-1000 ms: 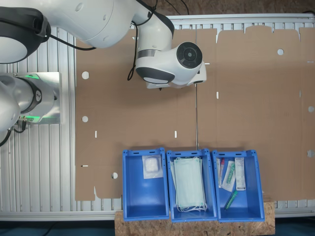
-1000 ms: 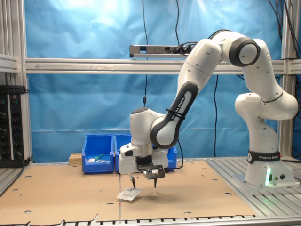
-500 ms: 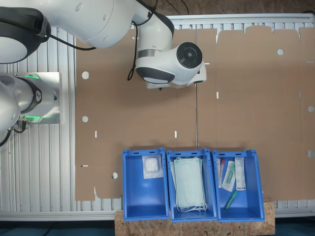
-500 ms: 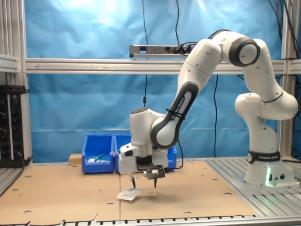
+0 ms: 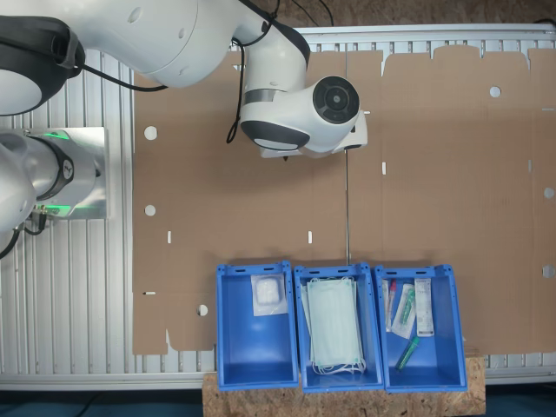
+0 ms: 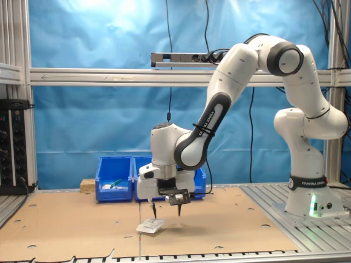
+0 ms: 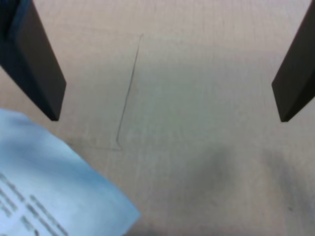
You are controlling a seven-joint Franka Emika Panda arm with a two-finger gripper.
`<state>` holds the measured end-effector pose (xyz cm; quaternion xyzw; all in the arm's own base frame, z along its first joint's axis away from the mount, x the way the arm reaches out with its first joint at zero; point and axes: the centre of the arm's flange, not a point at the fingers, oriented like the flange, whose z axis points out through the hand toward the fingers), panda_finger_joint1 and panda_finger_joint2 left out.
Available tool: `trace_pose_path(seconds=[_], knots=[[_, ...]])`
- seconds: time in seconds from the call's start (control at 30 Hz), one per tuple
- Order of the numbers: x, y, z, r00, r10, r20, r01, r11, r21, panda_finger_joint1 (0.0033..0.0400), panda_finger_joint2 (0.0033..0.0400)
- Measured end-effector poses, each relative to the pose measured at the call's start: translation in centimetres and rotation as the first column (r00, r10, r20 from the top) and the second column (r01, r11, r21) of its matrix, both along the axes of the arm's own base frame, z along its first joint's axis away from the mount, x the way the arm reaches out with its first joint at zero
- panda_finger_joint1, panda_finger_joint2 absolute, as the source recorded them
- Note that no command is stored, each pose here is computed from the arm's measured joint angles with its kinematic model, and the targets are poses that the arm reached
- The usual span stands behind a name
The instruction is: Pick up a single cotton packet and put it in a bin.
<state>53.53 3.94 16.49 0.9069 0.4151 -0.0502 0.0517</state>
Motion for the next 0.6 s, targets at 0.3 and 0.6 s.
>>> trace_pose_path(seconds=[0.3, 0.6], knots=[[0.4, -0.3, 1.4, 0.999, -0.040, 0.026, 0.040, 0.9991, 0.014, 0.0400, 0.0400], [0.8, -0.2, 2.6, 0.993, -0.101, 0.053, 0.100, 0.9945, 0.031, 0.0400, 0.0400]])
